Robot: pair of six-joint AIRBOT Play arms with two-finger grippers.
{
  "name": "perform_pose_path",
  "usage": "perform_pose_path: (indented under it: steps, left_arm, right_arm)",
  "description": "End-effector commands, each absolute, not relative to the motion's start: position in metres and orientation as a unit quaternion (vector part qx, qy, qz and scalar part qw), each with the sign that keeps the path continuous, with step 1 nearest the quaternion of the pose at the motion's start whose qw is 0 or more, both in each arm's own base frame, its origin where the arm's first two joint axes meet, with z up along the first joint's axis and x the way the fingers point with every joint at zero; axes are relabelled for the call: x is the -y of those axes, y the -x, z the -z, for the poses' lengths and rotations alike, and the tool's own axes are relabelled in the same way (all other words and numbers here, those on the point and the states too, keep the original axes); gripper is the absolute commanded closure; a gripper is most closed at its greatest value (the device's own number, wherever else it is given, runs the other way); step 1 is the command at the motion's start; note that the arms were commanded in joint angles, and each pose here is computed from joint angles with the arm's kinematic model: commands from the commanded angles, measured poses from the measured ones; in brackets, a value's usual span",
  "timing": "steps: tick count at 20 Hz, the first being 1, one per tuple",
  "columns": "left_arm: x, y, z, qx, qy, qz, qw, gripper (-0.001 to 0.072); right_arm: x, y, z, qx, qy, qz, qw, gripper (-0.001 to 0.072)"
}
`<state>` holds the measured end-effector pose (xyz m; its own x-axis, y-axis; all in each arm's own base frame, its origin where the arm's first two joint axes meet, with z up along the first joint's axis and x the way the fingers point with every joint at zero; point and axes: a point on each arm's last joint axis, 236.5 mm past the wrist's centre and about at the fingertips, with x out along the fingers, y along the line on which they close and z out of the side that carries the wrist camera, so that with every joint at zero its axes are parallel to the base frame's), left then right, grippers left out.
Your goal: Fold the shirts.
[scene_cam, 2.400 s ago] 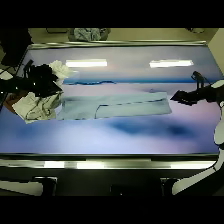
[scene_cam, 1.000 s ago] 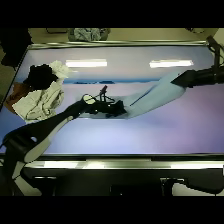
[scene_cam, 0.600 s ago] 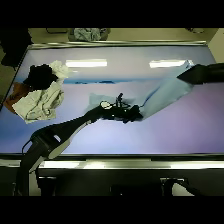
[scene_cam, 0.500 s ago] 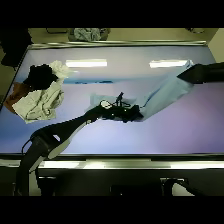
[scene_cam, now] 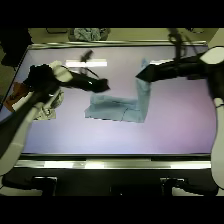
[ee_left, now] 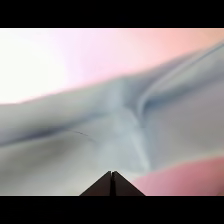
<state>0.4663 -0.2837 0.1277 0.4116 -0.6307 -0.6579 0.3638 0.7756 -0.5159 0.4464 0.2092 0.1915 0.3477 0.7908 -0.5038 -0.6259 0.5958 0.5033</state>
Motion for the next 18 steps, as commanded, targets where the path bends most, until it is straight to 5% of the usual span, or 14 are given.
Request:
perform_pose_path:
  steps: [1, 5, 6, 7, 8, 13, 16, 18]
  left_arm:
    - [0.161, -0.467, -0.205, -0.388, 0.113, 0.199, 0.893, 0.0680]
    - [0.121, -0.439, -0.272, -0.325, 0.120, 0.177, 0.921, 0.0679]
    - [0.121, -0.433, -0.281, -0.315, 0.119, 0.179, 0.924, 0.0679]
    - [0.123, -0.428, -0.288, -0.309, 0.117, 0.183, 0.926, 0.0679]
    - [0.126, -0.424, -0.292, -0.305, 0.115, 0.188, 0.927, 0.0679]
    - [0.129, -0.423, -0.283, -0.314, 0.111, 0.189, 0.924, 0.0679]
    - [0.128, -0.424, -0.269, -0.328, 0.111, 0.186, 0.920, 0.0679]
    - [0.128, -0.424, -0.258, -0.340, 0.112, 0.184, 0.915, 0.0678]
  right_arm:
    - [-0.295, -0.450, -0.158, -0.373, -0.135, -0.475, 0.785, 0.0668]
    - [-0.370, -0.435, -0.100, -0.417, -0.159, -0.503, 0.740, 0.0666]
    - [-0.382, -0.436, -0.089, -0.419, -0.162, -0.497, 0.742, 0.0615]
    - [-0.394, -0.438, -0.079, -0.419, -0.166, -0.491, 0.746, 0.0257]
    - [-0.403, -0.437, -0.075, -0.415, -0.167, -0.493, 0.746, 0.0032]
    - [-0.330, -0.458, -0.077, -0.417, -0.093, -0.471, 0.772, 0.0009]
    - [-0.187, -0.481, -0.059, -0.481, -0.014, -0.350, 0.804, 0.0011]
    - [-0.092, -0.466, -0.032, -0.565, 0.002, -0.267, 0.781, 0.0033]
